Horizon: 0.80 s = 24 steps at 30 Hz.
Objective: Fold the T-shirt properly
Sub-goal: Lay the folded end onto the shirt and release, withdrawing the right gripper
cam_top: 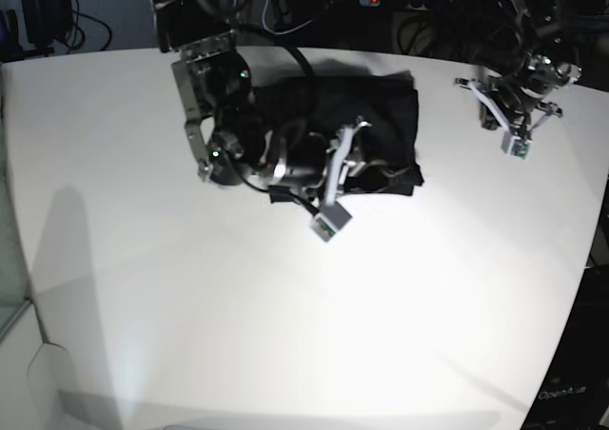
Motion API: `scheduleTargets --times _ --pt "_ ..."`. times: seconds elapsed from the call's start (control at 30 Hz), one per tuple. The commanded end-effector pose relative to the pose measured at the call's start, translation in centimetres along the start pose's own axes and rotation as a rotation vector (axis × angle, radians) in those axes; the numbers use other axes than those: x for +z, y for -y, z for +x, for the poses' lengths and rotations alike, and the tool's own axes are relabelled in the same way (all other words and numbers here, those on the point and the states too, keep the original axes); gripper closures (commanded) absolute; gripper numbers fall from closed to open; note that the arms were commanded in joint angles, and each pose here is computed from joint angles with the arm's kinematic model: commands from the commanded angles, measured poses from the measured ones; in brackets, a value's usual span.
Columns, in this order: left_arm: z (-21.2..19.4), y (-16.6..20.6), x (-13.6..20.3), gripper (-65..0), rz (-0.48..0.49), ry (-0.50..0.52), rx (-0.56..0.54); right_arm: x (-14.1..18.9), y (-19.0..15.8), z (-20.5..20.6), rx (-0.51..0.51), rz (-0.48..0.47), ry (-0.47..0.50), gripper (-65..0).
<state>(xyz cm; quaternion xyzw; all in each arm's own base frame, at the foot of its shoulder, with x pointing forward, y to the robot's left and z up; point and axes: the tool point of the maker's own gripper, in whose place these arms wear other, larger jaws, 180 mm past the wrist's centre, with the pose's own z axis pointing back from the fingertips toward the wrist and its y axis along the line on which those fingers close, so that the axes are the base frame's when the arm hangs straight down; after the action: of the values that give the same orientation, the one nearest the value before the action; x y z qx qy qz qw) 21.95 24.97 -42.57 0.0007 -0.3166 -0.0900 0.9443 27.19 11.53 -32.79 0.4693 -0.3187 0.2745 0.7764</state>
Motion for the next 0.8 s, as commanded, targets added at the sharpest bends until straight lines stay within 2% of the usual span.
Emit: scheduleTargets --times 0.0,0.1,0.27,0.37,0.57,0.77 --pt "0.3 -0.1 0.3 0.0 -0.002 0.022 -0.001 0.6 0.1 1.5 0.022 0.005 0.044 -30.8" --pt "-0.8 0.4 0.6 0.0 -0.011 -0.002 -0.008 2.3 2.1 0.4 0.035 -0.047 0.008 -24.8" --pt "-1.2 4.4 -0.2 0.0 -0.114 -0.022 -0.081 6.0 6.2 0.1 0.023 -0.164 0.007 -9.0" --pt "-0.2 6.1 0.0 0.0 -0.148 0.002 -0.122 8.2 8.1 -0.1 0.020 -0.223 0.004 -1.6" --pt "0.9 9.3 1.1 0.0 -0.206 0.034 -0.203 12.1 11.1 -0.9 0.001 -0.327 -0.001 0.0" --pt "0.8 11.5 1.2 0.0 -0.261 0.033 -0.241 15.4 13.0 -3.1 -0.021 -0.404 -0.049 0.0"
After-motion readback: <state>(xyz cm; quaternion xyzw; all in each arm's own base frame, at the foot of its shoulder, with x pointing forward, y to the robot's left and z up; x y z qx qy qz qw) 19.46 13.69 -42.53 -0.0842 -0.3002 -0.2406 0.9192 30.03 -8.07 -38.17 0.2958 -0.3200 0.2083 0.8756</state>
